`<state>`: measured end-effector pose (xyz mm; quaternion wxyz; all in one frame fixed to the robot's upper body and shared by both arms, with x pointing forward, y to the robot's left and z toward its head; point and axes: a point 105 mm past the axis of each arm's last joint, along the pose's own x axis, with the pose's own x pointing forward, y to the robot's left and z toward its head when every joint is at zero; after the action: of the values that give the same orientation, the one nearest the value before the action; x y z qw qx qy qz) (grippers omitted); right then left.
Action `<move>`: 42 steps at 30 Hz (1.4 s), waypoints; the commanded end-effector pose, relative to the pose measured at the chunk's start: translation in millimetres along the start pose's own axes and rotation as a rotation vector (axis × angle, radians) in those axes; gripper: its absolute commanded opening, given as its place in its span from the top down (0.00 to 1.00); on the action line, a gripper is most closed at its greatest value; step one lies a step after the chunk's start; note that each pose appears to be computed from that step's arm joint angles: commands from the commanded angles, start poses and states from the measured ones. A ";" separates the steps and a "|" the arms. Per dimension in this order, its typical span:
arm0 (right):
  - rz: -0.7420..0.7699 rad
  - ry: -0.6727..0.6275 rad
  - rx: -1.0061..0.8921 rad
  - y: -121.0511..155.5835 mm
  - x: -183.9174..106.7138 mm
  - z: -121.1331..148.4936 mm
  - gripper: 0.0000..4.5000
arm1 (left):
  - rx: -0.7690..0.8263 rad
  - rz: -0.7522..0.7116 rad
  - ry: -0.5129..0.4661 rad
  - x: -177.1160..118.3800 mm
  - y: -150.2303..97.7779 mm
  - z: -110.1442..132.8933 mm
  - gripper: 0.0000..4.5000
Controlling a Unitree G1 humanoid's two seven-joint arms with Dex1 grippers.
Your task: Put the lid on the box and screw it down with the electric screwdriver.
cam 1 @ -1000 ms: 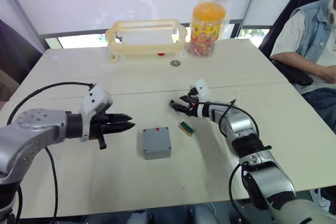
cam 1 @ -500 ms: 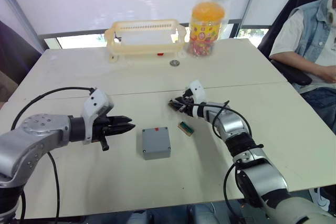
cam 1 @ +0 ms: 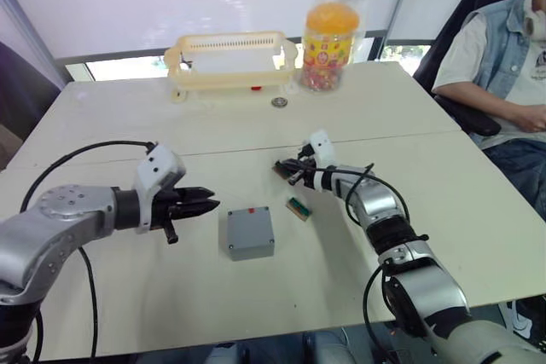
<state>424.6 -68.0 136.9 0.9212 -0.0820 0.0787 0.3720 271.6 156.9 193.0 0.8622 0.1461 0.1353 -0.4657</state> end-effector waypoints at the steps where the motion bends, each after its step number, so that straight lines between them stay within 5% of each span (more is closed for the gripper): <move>1: 0.017 -0.104 -0.023 2.4 -2.7 35.4 0.99 | 0.029 0.008 -0.019 -0.9 1.1 4.8 0.76; 8: 0.020 -0.112 -0.023 3.4 -8.0 38.5 0.99 | 0.029 0.001 -0.021 2.2 0.6 3.0 0.76; 12: 0.063 -0.166 -0.070 9.1 -26.6 61.4 0.99 | 0.046 -0.031 -0.015 4.5 -3.9 3.3 0.76; 17: 0.305 -0.206 -0.142 56.0 -69.6 82.4 0.99 | 0.071 -0.090 -0.002 6.8 -13.1 5.1 0.76; 26: 0.409 -0.113 -0.161 99.9 -86.4 53.5 0.99 | 0.086 -0.120 0.027 12.2 -13.1 -4.4 0.76; 42: 0.391 -0.072 -0.172 104.0 -72.8 29.8 0.99 | 0.089 -0.115 0.041 13.8 -13.4 -10.4 0.76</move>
<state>305.4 -42.4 165.4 0.8270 -0.1287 0.0484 0.5451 267.1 144.5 171.2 0.8235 0.1755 0.1553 -0.5167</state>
